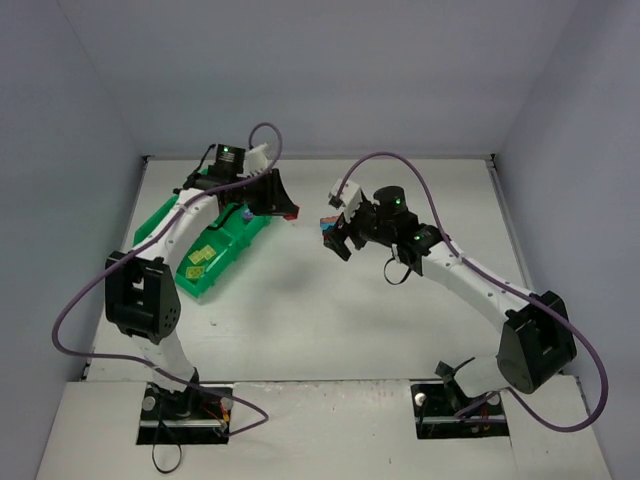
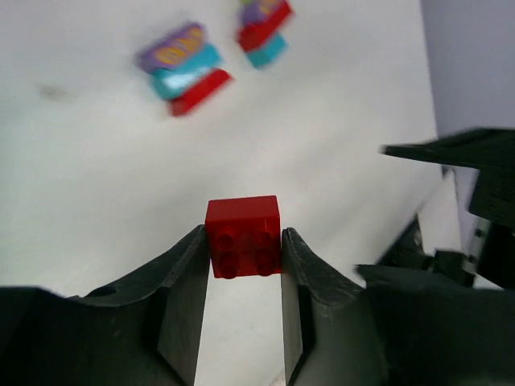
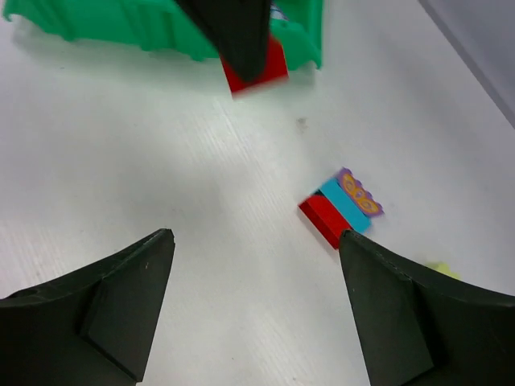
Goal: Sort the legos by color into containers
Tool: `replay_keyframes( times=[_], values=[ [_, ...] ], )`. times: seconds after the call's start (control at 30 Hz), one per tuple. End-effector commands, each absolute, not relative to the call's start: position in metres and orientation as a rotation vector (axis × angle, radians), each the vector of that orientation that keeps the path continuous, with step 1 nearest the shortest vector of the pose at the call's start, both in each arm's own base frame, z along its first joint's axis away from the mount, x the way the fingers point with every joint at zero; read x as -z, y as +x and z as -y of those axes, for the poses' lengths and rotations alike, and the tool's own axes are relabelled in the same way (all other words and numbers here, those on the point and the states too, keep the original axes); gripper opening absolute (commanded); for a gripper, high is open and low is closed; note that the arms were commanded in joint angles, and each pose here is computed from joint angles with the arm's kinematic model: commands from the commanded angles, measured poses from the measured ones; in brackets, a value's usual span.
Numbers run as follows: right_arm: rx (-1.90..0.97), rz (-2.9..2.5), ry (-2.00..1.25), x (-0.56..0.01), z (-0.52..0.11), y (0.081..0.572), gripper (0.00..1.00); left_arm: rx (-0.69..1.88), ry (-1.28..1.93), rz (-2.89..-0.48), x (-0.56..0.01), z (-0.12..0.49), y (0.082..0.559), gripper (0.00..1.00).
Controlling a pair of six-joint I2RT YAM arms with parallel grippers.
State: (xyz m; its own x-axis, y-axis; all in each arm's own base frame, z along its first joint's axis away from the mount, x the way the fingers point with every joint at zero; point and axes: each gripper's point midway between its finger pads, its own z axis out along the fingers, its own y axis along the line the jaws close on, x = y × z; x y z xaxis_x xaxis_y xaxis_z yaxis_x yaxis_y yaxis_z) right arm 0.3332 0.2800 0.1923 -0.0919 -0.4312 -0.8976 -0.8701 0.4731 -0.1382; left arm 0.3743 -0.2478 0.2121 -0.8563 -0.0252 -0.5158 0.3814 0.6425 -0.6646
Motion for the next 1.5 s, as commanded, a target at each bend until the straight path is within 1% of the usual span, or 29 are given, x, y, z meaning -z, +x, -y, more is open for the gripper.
replay_keyframes(
  times=[0.0, 0.03, 0.07, 0.1, 0.13, 0.2, 0.27, 0.3, 0.37, 0.4, 0.43, 0.5, 0.6, 0.8, 0.93, 0.97, 1.13, 1.17, 1.27, 1.43, 1.47],
  values=[
    [-0.455, -1.677, -0.948, -0.228, -0.253, 0.352, 0.80, 0.828, 0.115, -2.317, -0.228, 0.182, 0.431, 0.07],
    [-0.442, -1.694, -0.910, -0.229, -0.246, 0.354, 0.80, 0.729, 0.046, -2.331, -0.219, 0.162, 0.448, 0.07],
    [-0.426, -1.702, -0.874, -0.233, -0.236, 0.358, 0.81, 0.662, 0.005, -2.301, -0.228, 0.147, 0.462, 0.07],
    [-0.419, -1.718, -0.851, -0.230, -0.230, 0.358, 0.81, 0.579, -0.066, -2.300, -0.226, 0.124, 0.474, 0.07],
    [-0.418, -1.727, -0.817, -0.232, -0.225, 0.358, 0.81, 0.450, -0.141, -2.299, -0.218, 0.101, 0.489, 0.07],
    [-0.414, -1.752, -0.800, -0.225, -0.218, 0.355, 0.81, 0.336, -0.236, -2.240, -0.229, 0.071, 0.511, 0.07],
    [-0.416, -1.755, -0.786, -0.225, -0.214, 0.351, 0.81, 0.195, -0.335, -2.216, -0.220, 0.041, 0.529, 0.07],
    [-0.415, -1.764, -0.783, -0.224, -0.213, 0.349, 0.81, 0.161, -0.369, -2.179, -0.226, 0.033, 0.538, 0.08],
    [-0.420, -1.777, -0.772, -0.221, -0.211, 0.345, 0.81, 0.047, -0.440, -2.168, -0.213, 0.010, 0.550, 0.08],
    [-0.420, -1.785, -0.772, -0.219, -0.210, 0.343, 0.81, 0.009, -0.451, -2.147, -0.216, 0.003, 0.556, 0.09],
    [-0.417, -1.791, -0.765, -0.218, -0.208, 0.342, 0.81, -0.031, -0.467, -2.160, -0.203, -0.003, 0.562, 0.10],
    [-0.408, -1.804, -0.751, -0.216, -0.206, 0.342, 0.81, -0.101, -0.489, -2.154, -0.196, -0.013, 0.567, 0.13],
    [-0.408, -1.810, -0.748, -0.214, -0.204, 0.340, 0.81, -0.139, -0.497, -2.156, -0.181, -0.017, 0.581, 0.17],
    [-0.406, -1.864, -0.720, -0.200, -0.202, 0.343, 0.82, -0.194, -0.534, -2.133, -0.169, -0.030, 0.594, 0.22],
    [-0.408, -1.924, -0.679, -0.185, -0.202, 0.348, 0.82, -0.186, -0.530, -2.129, -0.165, -0.028, 0.598, 0.31],
    [-0.410, -1.933, -0.671, -0.183, -0.202, 0.348, 0.82, -0.180, -0.528, -2.128, -0.165, -0.027, 0.599, 0.36],
    [-0.433, -1.986, -0.634, -0.169, -0.206, 0.353, 0.82, -0.173, -0.522, -2.120, -0.170, -0.027, 0.598, 0.47],
    [-0.440, -1.993, -0.633, -0.167, -0.207, 0.352, 0.82, -0.172, -0.519, -2.120, -0.171, -0.026, 0.598, 0.54],
    [-0.445, -2.007, -0.626, -0.163, -0.208, 0.354, 0.82, -0.175, -0.508, -2.116, -0.177, -0.027, 0.595, 0.58],
    [-0.434, -2.049, -0.552, -0.154, -0.208, 0.364, 0.82, -0.119, -0.501, -2.089, -0.203, -0.020, 0.583, 0.58],
    [-0.438, -2.060, -0.512, -0.153, -0.209, 0.367, 0.82, -0.088, -0.506, -2.066, -0.219, -0.016, 0.578, 0.58]
  ],
)
